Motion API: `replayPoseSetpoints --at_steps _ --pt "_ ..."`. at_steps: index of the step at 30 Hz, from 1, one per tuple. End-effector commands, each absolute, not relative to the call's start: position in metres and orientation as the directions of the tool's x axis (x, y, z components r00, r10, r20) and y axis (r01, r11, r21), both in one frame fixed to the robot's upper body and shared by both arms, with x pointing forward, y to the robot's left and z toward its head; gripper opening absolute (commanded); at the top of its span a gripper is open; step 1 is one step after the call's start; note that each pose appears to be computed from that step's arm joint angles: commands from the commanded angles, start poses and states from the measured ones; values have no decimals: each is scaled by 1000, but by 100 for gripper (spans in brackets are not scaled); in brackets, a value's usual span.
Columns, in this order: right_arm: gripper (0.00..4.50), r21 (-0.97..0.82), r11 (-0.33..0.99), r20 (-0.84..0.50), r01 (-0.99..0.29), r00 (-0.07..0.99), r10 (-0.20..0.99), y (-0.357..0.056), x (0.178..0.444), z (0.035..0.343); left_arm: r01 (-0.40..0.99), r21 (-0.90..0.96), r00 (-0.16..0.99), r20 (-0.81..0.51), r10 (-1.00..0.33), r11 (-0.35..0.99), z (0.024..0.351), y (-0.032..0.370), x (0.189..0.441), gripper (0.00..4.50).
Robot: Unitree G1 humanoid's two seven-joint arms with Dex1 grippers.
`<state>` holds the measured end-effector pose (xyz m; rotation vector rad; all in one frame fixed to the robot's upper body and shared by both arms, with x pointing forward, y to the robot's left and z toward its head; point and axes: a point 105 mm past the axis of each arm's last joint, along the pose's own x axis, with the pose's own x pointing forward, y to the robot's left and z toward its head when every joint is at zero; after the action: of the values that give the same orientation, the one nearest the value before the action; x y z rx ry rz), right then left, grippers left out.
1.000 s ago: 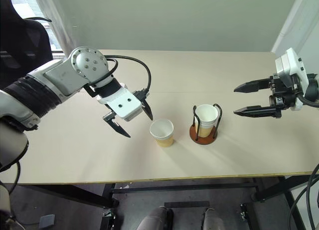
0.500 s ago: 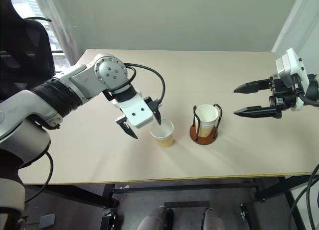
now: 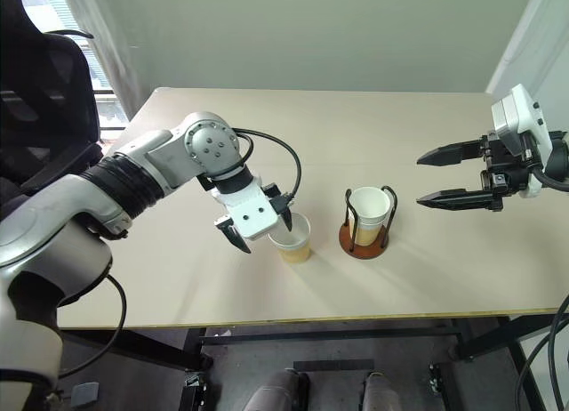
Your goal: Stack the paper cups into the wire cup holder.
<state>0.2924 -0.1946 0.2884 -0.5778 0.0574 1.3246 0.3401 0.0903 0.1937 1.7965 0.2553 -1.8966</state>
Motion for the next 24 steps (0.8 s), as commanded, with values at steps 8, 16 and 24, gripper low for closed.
replayPoseSetpoints --at_steps 8,16,24 --pt "338 -422 129 -337 -897 288 897 -196 286 302 433 201 39 -978 -205 -879 189 91 344 235" --pt "338 -413 130 -351 -901 290 890 -200 290 298 460 206 60 -978 -201 -864 197 103 346 4" --pt "338 -406 128 -352 -905 285 892 -207 301 297 504 257 101 -966 -239 -824 216 108 353 4"
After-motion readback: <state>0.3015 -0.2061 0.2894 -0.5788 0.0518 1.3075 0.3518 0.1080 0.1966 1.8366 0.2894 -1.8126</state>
